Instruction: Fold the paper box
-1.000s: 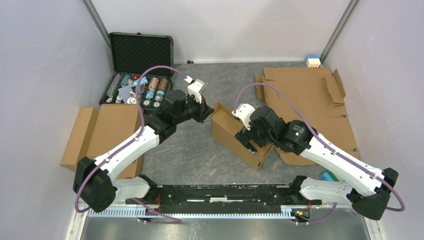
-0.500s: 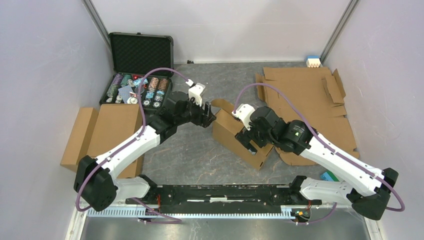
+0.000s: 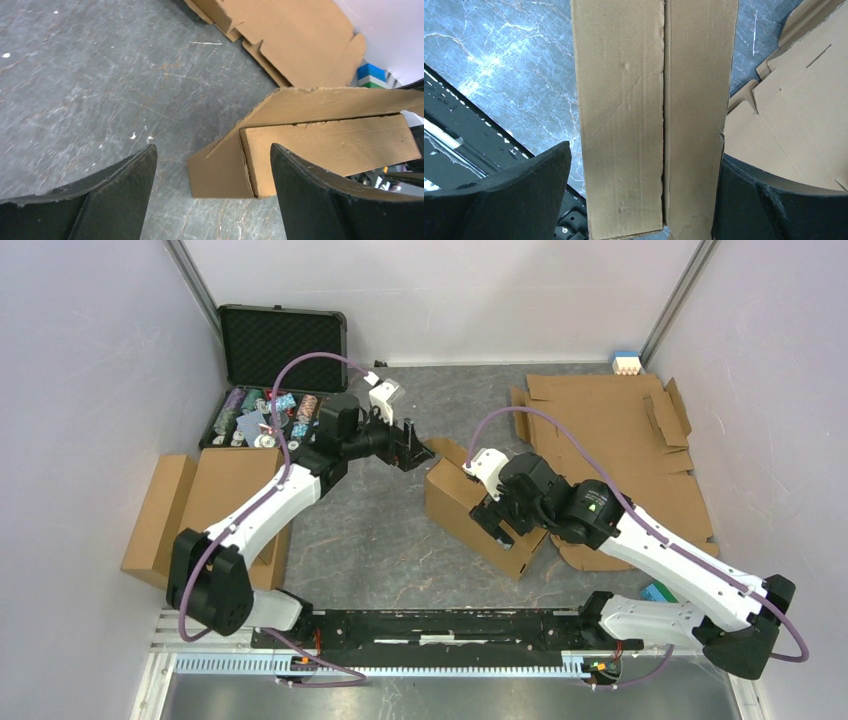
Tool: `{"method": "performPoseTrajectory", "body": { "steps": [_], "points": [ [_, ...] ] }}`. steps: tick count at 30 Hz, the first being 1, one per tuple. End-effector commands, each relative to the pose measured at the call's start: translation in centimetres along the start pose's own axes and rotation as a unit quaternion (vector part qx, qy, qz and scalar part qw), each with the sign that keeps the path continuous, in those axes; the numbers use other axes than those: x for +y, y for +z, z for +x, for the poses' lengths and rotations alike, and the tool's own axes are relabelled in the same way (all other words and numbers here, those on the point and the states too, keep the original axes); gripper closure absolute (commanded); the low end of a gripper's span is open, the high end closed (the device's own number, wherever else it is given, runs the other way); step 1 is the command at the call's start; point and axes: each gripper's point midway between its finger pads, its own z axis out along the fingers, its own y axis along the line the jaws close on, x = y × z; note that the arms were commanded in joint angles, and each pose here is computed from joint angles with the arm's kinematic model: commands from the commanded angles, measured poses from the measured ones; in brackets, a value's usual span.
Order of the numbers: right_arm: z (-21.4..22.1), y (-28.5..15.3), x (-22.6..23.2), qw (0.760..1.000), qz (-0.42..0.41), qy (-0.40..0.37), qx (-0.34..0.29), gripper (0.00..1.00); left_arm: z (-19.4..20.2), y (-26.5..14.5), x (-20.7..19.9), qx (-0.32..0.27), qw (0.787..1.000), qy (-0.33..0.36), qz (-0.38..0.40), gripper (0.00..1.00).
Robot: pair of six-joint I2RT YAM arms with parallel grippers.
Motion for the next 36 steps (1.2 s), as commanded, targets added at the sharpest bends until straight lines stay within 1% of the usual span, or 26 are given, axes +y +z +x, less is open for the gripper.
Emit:
{"method": "performPoseTrajectory", "body": {
  "steps": [1,4,5,6,7,9,10,13,16,18,22,29,33,36],
  "points": [
    [-0.5,0.0,0.2,1.000,-0.006,-0.003,-0.009,0.02,-1.9,0.8,-2.3,-0.003,0.996,0.025,0.090,0.16],
    [-0.6,0.0,0.2,1.000,-0.006,-0.002,-0.010,0.02,-1.3,1.2,-2.0,0.016,0.996,0.013,0.090,0.26],
    [-0.6,0.0,0.2,1.000,-0.006,-0.002,-0.010,0.02,-1.2,1.2,-2.1,0.018,0.996,0.013,0.090,0.31],
    [-0.6,0.0,0.2,1.000,-0.006,-0.001,-0.010,0.02,-1.1,1.2,-2.0,0.019,0.996,0.012,0.089,0.40],
    [-0.6,0.0,0.2,1.000,-0.006,-0.001,-0.009,0.02,-1.1,1.1,-2.1,0.018,0.996,0.014,0.090,0.52],
    [-0.5,0.1,0.3,1.000,-0.007,-0.001,-0.009,0.02,-1.2,0.8,-2.0,0.015,0.997,0.018,0.080,0.67],
    [-0.5,0.1,0.3,1.000,-0.007,-0.001,-0.009,0.02,-1.4,0.6,-1.9,0.011,0.997,0.020,0.072,0.69],
    [-0.4,0.1,0.3,1.000,-0.007,-0.001,-0.008,0.02,-1.6,0.1,-1.9,0.004,0.998,0.027,0.054,0.72],
    [-0.4,0.1,0.3,1.000,-0.006,0.000,-0.009,0.02,-1.4,-0.1,-2.2,0.009,0.999,0.040,0.035,0.81],
    [-0.5,0.1,0.3,1.000,-0.006,0.000,-0.010,0.02,-0.9,0.0,-2.4,0.019,0.999,0.043,0.023,0.84],
    [-0.4,0.3,0.4,1.000,-0.008,0.001,-0.007,0.02,0.0,0.2,-2.6,0.042,0.998,0.045,0.002,0.85],
    [-0.3,0.5,0.5,1.000,-0.010,0.000,-0.004,0.02,1.2,0.2,-3.0,0.058,0.997,0.042,-0.016,0.88],
    [-0.3,0.4,0.5,1.000,-0.011,0.000,-0.004,0.02,2.1,0.3,-3.2,0.069,0.997,0.038,-0.018,0.98],
    [-0.4,0.4,0.5,1.000,-0.011,0.001,-0.004,0.02,2.7,0.2,-3.3,0.079,0.996,0.030,-0.026,0.98]
  ]
}}
